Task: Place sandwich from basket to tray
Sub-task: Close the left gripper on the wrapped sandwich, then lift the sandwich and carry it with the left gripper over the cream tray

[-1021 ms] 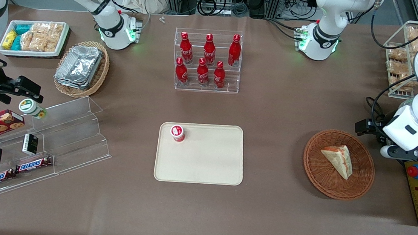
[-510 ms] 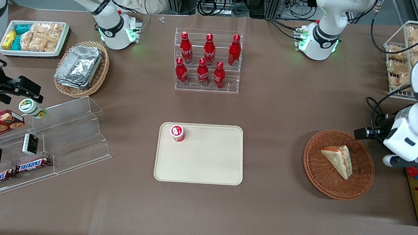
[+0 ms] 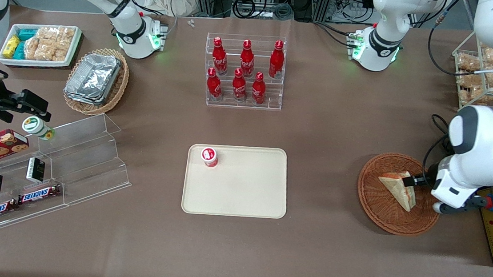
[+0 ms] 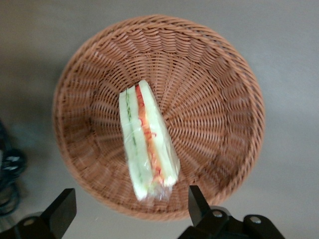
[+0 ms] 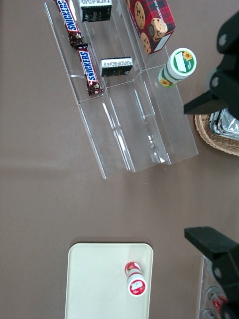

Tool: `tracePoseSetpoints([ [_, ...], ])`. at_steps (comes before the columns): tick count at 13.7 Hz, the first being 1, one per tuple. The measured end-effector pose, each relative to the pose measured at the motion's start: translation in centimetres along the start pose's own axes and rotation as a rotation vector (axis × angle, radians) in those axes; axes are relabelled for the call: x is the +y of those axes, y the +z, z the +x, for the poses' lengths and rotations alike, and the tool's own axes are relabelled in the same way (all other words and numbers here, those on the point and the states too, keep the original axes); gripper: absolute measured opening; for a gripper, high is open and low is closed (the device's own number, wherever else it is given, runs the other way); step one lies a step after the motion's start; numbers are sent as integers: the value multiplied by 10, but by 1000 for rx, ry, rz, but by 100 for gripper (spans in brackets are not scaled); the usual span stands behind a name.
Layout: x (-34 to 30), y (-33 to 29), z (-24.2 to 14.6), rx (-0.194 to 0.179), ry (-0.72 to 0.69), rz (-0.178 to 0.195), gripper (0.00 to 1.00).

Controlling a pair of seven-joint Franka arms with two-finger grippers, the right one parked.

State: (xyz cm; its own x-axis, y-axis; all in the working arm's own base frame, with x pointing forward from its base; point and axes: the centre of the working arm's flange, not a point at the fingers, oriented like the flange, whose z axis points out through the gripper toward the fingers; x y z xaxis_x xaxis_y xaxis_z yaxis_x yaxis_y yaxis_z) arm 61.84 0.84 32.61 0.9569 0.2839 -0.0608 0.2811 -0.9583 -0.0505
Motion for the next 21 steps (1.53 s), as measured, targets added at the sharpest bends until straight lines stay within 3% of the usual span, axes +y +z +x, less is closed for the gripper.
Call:
tracePoseSetpoints([
  [5, -15, 65, -20, 50, -72, -32, 100],
  [9, -17, 82, -24, 40, -120, -36, 100],
  [14, -6, 101, -20, 25, -284, -45, 96],
  [18, 7, 97, -15, 31, -313, -52, 52],
  [20, 7, 90, -11, 0, -314, -33, 39],
  [21, 7, 83, -8, -25, -315, -18, 37],
])
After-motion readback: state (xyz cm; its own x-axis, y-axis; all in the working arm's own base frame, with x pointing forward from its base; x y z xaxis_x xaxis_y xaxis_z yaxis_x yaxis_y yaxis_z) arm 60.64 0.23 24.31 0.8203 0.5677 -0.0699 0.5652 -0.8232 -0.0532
